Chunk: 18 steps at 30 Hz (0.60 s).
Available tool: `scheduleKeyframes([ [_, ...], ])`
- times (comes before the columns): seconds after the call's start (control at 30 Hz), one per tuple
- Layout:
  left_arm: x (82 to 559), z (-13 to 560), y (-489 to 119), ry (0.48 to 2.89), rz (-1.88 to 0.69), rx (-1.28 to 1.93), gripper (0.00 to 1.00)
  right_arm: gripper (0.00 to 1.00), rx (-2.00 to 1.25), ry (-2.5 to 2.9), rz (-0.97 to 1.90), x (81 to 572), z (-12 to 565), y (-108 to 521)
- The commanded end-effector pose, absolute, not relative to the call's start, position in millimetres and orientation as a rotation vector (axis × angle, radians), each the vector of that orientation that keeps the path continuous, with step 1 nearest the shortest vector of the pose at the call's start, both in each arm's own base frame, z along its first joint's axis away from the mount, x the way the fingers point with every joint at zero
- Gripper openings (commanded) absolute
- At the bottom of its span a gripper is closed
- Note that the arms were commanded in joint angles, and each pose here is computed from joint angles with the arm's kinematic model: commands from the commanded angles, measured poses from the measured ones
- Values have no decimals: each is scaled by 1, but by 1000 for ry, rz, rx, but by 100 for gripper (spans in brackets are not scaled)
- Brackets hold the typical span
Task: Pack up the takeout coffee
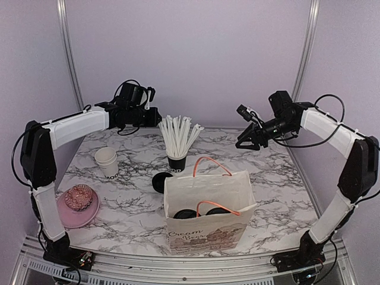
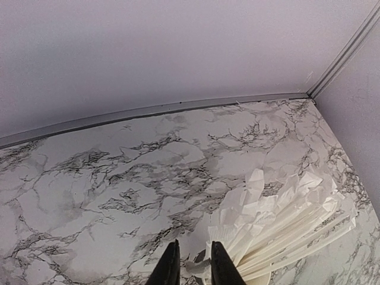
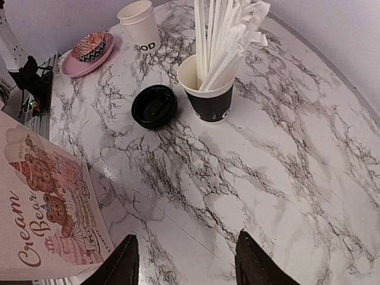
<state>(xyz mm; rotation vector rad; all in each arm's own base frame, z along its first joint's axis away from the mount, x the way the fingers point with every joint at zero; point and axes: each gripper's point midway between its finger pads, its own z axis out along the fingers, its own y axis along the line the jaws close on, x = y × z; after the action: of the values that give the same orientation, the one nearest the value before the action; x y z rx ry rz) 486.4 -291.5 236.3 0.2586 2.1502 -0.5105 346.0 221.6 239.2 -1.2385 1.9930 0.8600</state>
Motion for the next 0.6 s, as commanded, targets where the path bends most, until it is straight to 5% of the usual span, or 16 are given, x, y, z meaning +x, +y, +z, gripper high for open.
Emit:
scheduleKeyframes([
  [0.0,490,249,-288,2113,-506,250,17,53,-1251,1938,848,344,251,223],
  [0.57,470,310,-268,2014,-477,234,1,53,-1254,1946,878,349,249,226],
])
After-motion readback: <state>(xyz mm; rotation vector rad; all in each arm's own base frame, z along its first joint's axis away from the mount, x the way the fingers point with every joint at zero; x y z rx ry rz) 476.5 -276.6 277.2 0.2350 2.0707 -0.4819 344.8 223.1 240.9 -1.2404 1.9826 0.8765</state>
